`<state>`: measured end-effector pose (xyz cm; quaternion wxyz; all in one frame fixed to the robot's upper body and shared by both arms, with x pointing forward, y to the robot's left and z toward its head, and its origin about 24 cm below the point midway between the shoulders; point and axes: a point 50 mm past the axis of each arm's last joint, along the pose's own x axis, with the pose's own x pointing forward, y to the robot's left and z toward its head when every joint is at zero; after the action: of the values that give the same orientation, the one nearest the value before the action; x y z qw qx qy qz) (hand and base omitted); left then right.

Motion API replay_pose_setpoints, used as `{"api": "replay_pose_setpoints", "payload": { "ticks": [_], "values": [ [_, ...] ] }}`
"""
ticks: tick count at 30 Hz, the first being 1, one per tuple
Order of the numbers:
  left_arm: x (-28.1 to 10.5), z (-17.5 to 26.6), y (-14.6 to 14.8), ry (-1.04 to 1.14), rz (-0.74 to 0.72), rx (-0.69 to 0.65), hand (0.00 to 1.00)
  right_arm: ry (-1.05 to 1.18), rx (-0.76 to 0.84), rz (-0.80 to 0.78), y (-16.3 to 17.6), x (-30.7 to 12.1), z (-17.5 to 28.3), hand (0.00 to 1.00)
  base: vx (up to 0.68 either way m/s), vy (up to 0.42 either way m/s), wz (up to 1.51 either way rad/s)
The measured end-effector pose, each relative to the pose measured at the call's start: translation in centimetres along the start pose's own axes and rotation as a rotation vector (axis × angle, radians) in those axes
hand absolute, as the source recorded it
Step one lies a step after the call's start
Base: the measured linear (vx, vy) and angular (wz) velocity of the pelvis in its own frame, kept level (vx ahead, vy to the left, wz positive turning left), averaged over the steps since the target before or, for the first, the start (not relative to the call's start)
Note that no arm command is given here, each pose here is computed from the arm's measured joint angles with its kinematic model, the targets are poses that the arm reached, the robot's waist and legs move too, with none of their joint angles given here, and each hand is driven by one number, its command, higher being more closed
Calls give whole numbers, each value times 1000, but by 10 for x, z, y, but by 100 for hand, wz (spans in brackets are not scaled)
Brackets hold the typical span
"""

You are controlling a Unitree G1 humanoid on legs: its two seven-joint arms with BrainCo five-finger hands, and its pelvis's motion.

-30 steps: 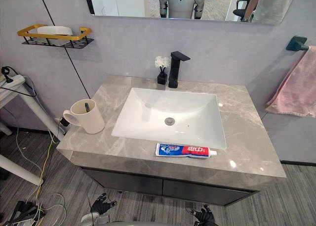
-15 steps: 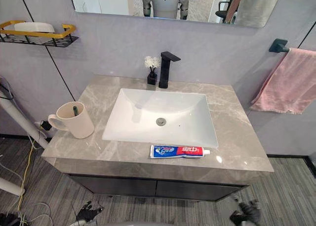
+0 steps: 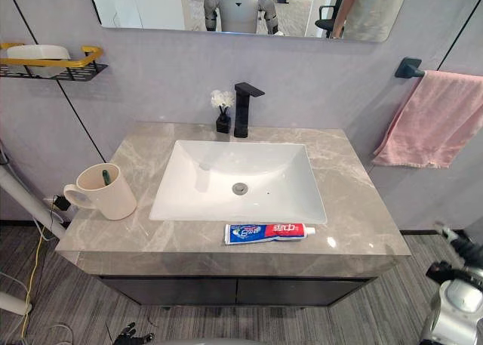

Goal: Organize washtable

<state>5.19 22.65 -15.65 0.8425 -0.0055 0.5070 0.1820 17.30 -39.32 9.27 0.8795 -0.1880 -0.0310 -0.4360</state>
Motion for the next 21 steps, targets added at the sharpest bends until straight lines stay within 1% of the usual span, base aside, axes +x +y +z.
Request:
{"api": "replay_pose_setpoints", "payload": {
  "ticks": [1,3,4,6,9,10,12,13,14,15,16,18,21],
  "values": [
    [0,-1,-1,-1,-8,16,0,-75,-4,23,5,4,15,0,-75,-21,2],
    [0,-1,1,0,-11,23,0,-138,1,39,11,6,29,0,-57,-16,6],
    [-1,-4,-1,8,-28,35,0,-230,4,103,22,7,49,0,-46,-14,8],
    [-2,-7,0,14,-33,57,0,-298,8,185,38,7,64,0,-37,-12,7],
    [-3,-10,2,23,-43,84,0,-429,27,402,76,-1,93,0,-17,-17,13],
    [-3,-10,2,25,-49,92,0,-478,52,495,93,-7,105,0,-3,-29,21],
    [-2,-9,2,19,-61,103,0,-538,119,630,117,-19,120,0,9,-23,23],
    [-2,-8,2,16,-65,108,0,-551,134,666,123,-23,123,0,15,-18,20],
    [-2,-8,1,11,-69,118,0,-571,172,792,142,-35,131,0,13,-16,15],
    [-2,-8,2,10,-69,119,0,-578,175,836,148,-40,132,0,11,-16,19],
    [-2,-7,2,5,-70,121,0,-588,174,916,157,-49,134,0,11,-15,17],
    [-2,-6,4,0,-68,131,0,-611,146,1114,175,-75,133,0,3,-15,15],
    [-2,-5,6,-3,-67,139,0,-612,119,1252,185,-91,128,0,-28,-3,5]
  ]
}}
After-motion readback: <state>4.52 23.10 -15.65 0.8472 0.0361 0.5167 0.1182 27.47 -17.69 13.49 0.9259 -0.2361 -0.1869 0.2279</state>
